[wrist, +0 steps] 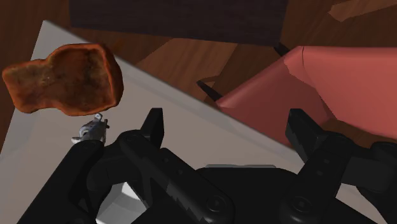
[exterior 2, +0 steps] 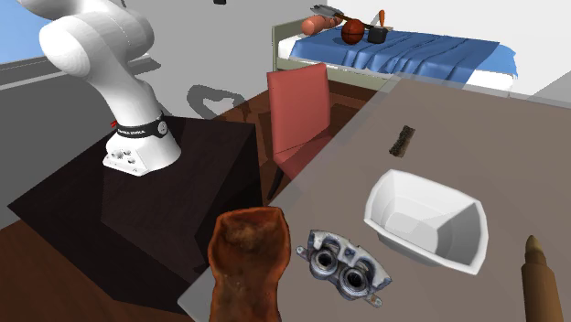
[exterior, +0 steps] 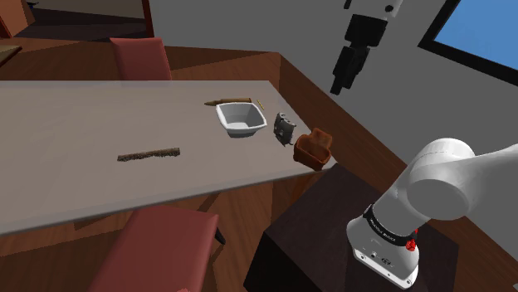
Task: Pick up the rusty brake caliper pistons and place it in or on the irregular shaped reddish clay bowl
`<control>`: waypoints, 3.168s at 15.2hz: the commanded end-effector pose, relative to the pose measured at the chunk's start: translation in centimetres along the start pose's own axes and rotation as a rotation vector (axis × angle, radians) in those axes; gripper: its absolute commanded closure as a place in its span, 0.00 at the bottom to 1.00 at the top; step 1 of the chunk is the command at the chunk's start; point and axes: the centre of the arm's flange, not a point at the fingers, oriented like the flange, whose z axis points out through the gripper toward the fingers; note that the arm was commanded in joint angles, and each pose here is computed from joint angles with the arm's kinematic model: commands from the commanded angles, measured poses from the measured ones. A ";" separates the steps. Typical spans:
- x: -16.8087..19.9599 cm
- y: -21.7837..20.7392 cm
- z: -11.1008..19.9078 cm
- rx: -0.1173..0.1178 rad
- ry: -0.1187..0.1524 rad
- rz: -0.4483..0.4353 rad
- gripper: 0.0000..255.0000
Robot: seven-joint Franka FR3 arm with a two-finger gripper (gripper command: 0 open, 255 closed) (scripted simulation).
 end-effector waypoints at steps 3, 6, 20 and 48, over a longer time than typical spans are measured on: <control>1.4 1.8 1.4 0.003 -0.001 -0.001 0.00; 3.6 4.4 3.5 0.006 -0.002 -0.002 0.00; 13.7 16.5 13.7 0.024 -0.009 -0.008 0.00; 29.3 34.8 33.2 0.052 -0.020 -0.017 0.00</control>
